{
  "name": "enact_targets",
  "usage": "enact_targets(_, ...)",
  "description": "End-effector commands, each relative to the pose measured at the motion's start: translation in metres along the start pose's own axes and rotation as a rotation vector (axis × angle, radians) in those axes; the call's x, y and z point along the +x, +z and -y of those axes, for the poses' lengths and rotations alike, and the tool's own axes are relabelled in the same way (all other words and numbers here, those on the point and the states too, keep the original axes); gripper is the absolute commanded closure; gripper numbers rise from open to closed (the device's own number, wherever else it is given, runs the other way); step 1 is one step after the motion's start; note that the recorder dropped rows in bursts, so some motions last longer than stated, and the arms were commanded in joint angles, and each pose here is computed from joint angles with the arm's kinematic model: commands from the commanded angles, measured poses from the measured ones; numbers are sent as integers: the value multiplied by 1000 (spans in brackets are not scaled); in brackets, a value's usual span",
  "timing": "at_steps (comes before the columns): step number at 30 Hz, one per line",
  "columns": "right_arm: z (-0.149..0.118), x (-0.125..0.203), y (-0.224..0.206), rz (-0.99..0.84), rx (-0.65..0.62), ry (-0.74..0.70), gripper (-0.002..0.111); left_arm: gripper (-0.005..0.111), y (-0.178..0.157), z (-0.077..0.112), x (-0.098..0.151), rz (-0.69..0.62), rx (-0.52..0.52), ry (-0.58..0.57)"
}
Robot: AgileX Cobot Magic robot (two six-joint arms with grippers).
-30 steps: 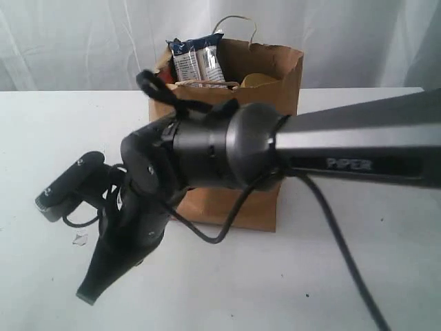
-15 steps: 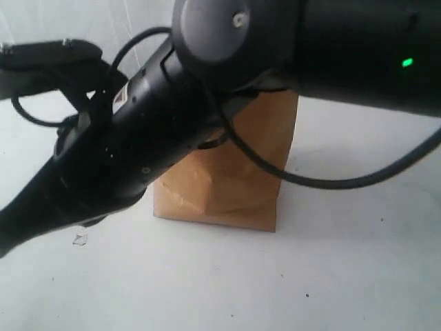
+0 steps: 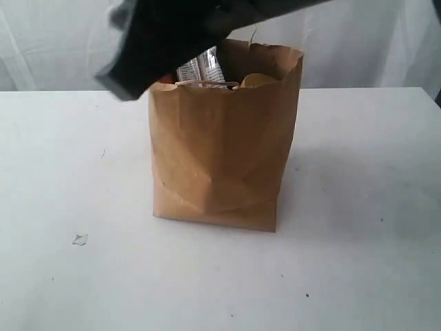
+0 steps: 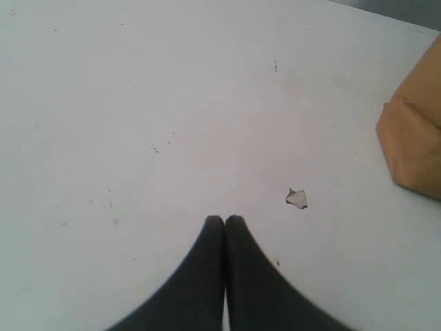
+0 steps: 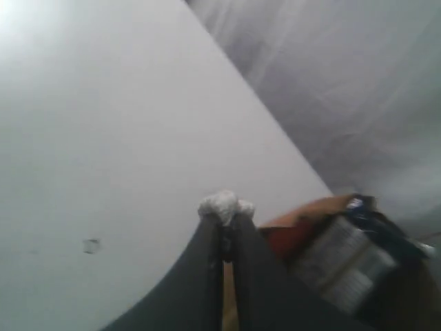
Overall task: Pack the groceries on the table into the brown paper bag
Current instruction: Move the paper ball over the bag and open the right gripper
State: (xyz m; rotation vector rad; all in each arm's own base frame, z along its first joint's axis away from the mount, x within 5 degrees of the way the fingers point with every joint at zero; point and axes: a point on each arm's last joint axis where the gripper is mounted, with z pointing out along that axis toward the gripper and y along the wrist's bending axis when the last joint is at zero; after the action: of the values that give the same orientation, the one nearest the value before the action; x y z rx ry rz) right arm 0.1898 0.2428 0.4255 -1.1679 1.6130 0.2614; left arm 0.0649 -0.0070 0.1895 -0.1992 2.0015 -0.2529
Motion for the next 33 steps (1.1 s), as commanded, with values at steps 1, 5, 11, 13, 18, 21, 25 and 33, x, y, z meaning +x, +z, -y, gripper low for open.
enact_targets(1, 35, 16, 6, -75, 174, 11, 108, 107, 0, 1, 0, 3, 10, -11)
enact_targets(5, 68, 35, 18, -99, 267, 77, 108, 107, 0, 1, 0, 3, 10, -11)
enact_targets(11, 96, 56, 46, -52, 330, 237, 108, 107, 0, 1, 0, 3, 10, -11)
enact_targets(13, 96, 60, 57, -42, 323, 271, 108, 107, 0, 1, 0, 3, 10, -11)
enact_targets(18, 93, 73, 80, -79, 301, 274, 103, 107, 0, 1, 0, 3, 10, -11)
enact_targets(21, 93, 84, 92, -117, 294, 280, 93, 107, 0, 1, 0, 3, 10, -11)
enact_targets(25, 90, 95, 101, -186, 282, 316, 77, 107, 0, 1, 0, 3, 10, -11)
enact_targets(33, 90, 96, 83, -283, 292, 343, 73, 107, 0, 1, 0, 3, 10, -11)
